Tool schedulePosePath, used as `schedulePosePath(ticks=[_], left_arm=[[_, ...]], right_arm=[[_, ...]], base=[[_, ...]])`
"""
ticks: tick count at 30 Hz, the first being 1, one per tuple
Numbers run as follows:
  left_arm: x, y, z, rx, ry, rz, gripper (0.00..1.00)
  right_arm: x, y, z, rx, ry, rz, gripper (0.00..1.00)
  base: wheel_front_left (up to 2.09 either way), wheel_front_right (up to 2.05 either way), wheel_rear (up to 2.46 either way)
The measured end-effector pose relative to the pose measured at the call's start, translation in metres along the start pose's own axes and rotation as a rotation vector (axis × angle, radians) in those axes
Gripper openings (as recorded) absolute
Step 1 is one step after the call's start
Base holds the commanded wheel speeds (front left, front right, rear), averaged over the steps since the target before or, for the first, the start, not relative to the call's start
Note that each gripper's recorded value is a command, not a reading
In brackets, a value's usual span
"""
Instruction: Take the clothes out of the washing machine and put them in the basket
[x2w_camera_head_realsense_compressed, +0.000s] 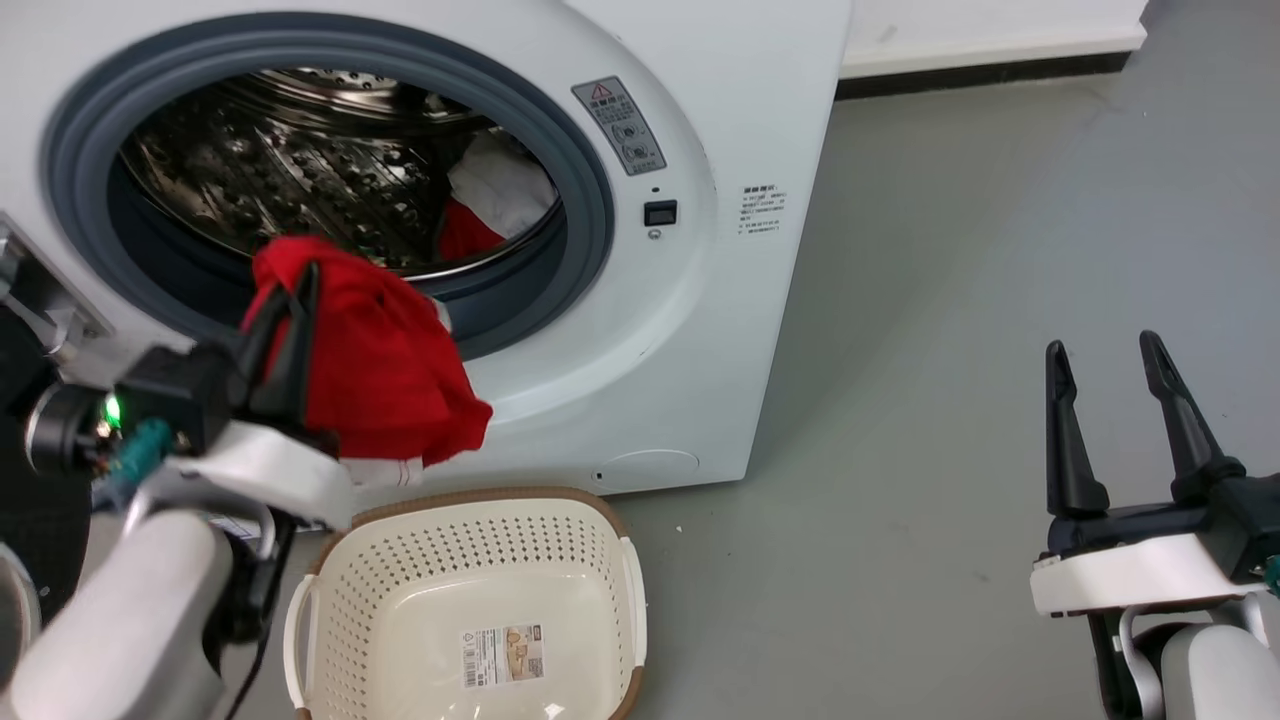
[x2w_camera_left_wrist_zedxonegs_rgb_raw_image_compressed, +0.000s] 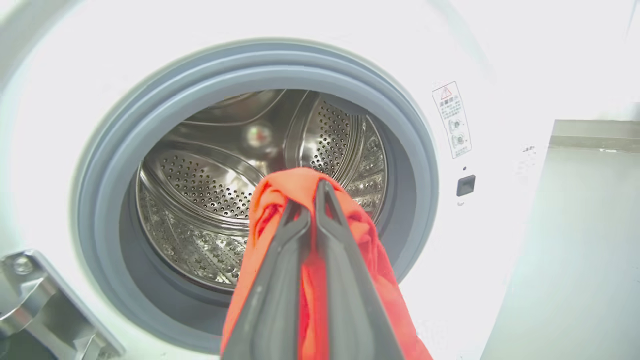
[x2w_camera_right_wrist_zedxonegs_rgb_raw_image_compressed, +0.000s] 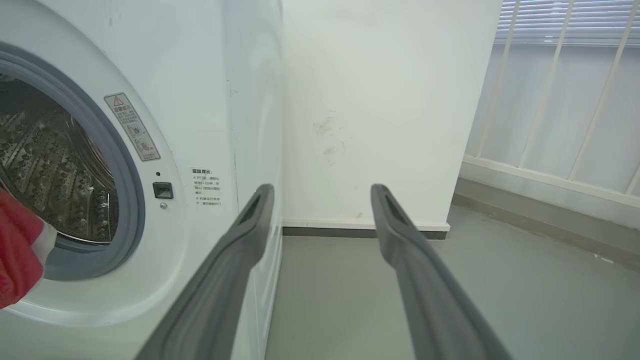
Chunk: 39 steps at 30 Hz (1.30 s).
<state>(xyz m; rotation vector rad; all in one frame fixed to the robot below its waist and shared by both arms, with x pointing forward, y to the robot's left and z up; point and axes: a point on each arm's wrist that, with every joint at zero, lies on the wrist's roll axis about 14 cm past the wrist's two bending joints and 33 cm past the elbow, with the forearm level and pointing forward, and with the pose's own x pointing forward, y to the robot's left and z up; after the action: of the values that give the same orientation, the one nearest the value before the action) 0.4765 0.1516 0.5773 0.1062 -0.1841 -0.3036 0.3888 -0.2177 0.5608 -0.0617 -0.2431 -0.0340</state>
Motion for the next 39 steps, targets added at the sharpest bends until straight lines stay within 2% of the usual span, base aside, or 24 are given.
schedulePosePath(ticks=[6,12,28,39], left_arm=[[-0.027,-0.022,-0.021,-0.05,0.07,-0.024,0.0],[-0.04,-0.034,-0.069,-0.095,0.214,-0.045,0.0],[-0.078,-0.071,-0.264,-0.119,0.762,-0.173,0.0],[-0.085,-0.08,-0.354,-0.121,0.985,-0.21,0.0]], right_arm=[[0.0,0.002,-0.001,0.01,0.003,0.005,1.0],[0.002,0.005,-0.014,0.013,0.034,0.012,1.0],[0.031,-0.013,-0.054,-0.025,0.104,-0.031,1.0],[0.037,-0.035,-0.097,-0.064,0.199,-0.086,1.0]], base=[[0.0,0.0,0.0],[0.0,0.0,0.0],[0.0,0.0,0.0],[0.0,0.0,0.0]])
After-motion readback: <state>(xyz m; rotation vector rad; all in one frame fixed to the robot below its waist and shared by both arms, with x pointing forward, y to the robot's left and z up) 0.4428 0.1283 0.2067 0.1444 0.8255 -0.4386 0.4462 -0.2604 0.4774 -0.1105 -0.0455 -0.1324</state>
